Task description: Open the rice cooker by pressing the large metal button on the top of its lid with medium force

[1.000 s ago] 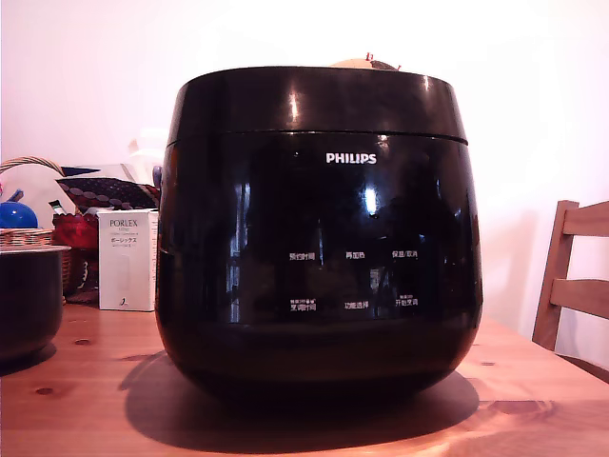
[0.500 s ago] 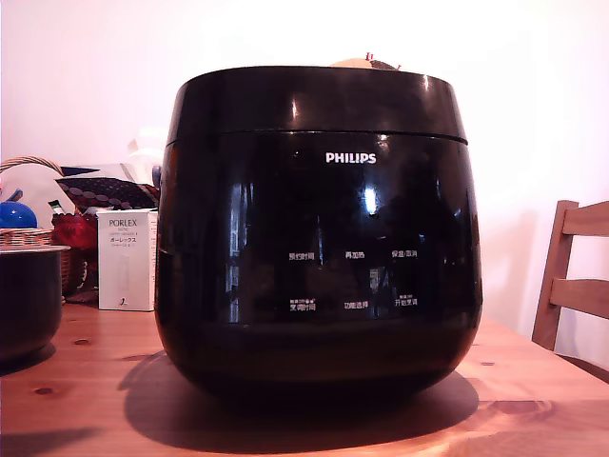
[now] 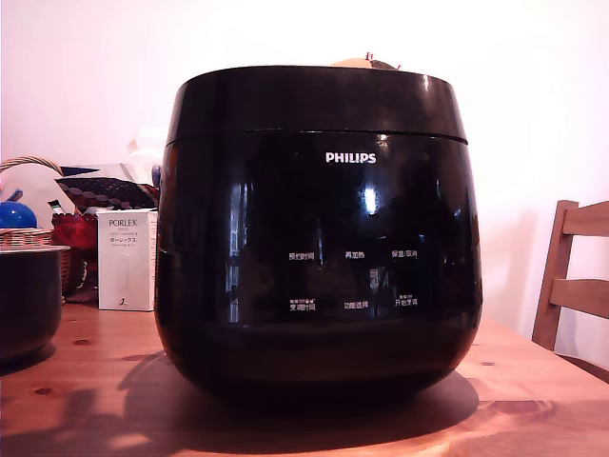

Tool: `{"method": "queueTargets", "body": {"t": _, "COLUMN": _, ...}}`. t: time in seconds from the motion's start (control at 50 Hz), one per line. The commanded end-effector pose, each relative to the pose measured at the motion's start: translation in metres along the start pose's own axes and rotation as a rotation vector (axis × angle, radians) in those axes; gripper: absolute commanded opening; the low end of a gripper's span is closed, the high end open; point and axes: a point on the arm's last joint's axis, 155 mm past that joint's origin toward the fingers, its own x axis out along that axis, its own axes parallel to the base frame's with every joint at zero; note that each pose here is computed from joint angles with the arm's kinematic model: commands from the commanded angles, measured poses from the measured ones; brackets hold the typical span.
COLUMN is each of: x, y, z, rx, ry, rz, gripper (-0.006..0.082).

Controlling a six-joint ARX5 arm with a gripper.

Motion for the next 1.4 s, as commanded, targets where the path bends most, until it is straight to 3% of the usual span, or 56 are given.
{"method": "queueTargets", "body": {"t": 0.0, "x": 0.008, "y": 0.003, "z": -0.016, "rx": -0.002, "ry": 0.051, "rz": 0.014, "gripper": -0.0023}}
{"method": "queueTargets", "body": {"t": 0.5, "x": 0.007, "y": 0.012, "z": -0.073, "rx": 0.029, "ry": 0.278, "rz": 0.072, "gripper": -0.0023}}
{"method": "queueTargets", "body": {"t": 1.02, "x": 0.013, "y": 0.015, "z": -0.114, "rx": 0.043, "ry": 0.402, "rz": 0.094, "gripper": -0.0023}}
{"method": "queueTargets", "body": {"t": 1.38, "x": -0.001, "y": 0.023, "z": -0.143, "rx": 0.057, "ry": 0.529, "rz": 0.137, "gripper": -0.0024}}
